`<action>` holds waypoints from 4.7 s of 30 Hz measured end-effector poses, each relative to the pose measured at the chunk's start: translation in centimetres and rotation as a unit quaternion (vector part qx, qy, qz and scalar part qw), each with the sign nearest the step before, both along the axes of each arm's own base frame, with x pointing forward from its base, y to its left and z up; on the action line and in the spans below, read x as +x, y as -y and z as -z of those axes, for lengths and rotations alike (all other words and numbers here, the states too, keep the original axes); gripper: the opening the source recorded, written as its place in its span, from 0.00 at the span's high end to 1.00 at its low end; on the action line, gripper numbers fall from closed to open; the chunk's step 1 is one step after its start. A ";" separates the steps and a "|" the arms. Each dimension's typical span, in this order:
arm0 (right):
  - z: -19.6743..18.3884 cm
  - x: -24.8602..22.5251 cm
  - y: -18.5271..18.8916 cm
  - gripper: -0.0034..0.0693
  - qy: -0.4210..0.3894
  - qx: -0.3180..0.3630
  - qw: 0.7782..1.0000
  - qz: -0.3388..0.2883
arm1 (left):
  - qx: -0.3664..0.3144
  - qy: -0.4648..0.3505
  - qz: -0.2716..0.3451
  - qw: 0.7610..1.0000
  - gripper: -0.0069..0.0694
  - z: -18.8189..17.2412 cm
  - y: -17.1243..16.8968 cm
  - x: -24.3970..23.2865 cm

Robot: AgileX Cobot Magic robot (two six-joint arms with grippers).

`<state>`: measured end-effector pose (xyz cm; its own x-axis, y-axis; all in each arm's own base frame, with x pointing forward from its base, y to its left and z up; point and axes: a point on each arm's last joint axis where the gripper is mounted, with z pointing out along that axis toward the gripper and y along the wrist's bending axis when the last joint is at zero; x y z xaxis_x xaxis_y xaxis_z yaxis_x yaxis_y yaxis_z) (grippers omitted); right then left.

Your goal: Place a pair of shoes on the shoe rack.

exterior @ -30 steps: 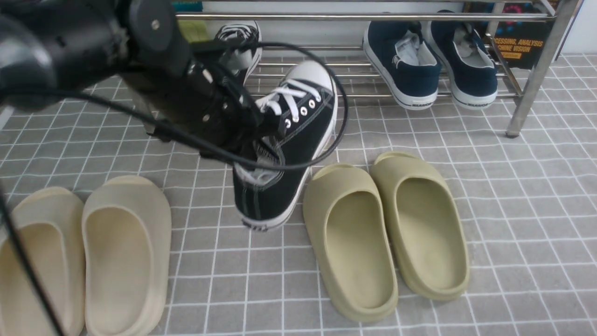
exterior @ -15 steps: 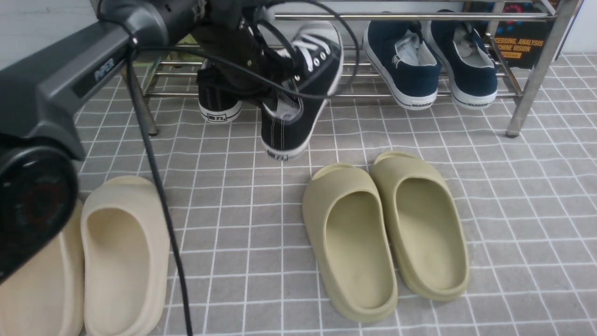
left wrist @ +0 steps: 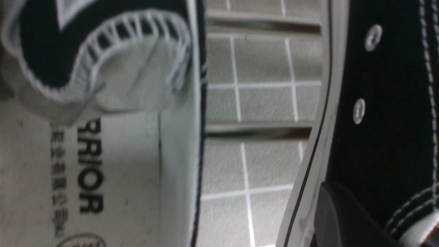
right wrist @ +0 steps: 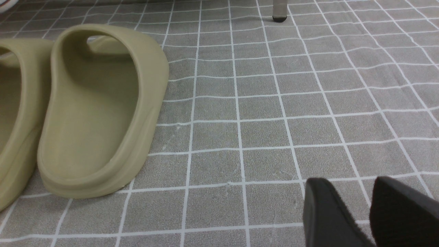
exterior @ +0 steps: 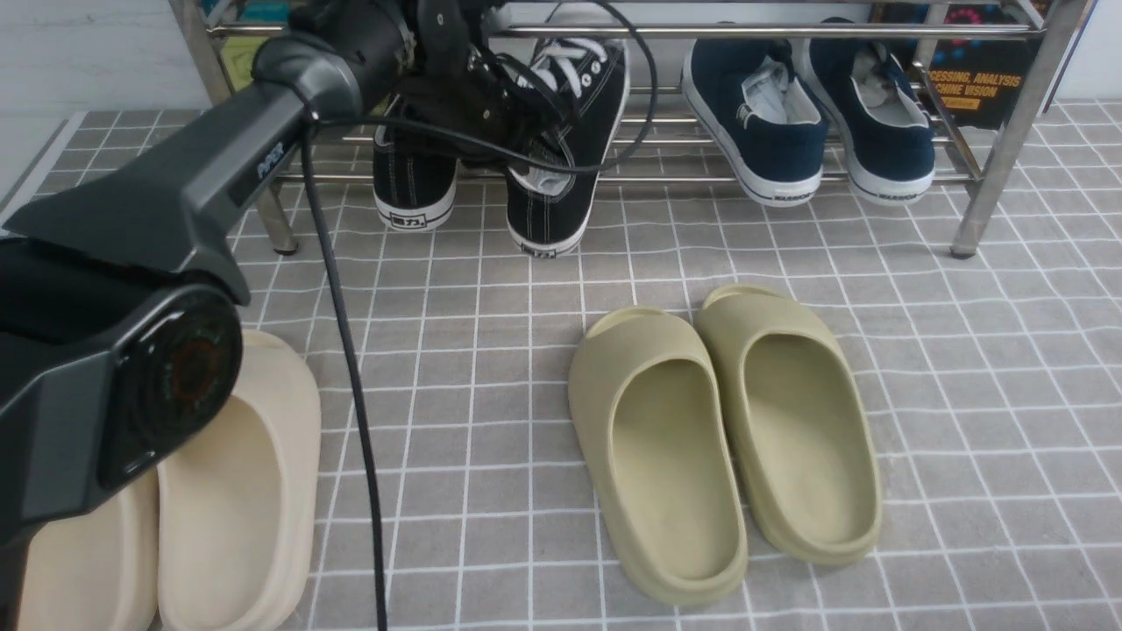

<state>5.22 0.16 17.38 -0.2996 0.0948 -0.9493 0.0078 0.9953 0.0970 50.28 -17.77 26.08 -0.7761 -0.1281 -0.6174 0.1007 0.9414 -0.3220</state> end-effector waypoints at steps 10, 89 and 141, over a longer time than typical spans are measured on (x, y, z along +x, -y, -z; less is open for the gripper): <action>0.0 0.0 0.0 0.62 0.000 0.000 1.000 0.000 | -0.039 0.026 -0.032 0.998 0.70 -0.7 0.1 0.5; 0.0 0.0 0.0 0.62 0.000 0.000 1.000 0.000 | 0.006 0.259 -0.065 0.964 0.93 9.1 -16.7 -45.1; 0.0 0.0 0.0 0.62 0.000 0.000 1.000 0.000 | 0.101 0.270 -0.049 0.956 0.92 9.3 -16.9 -45.1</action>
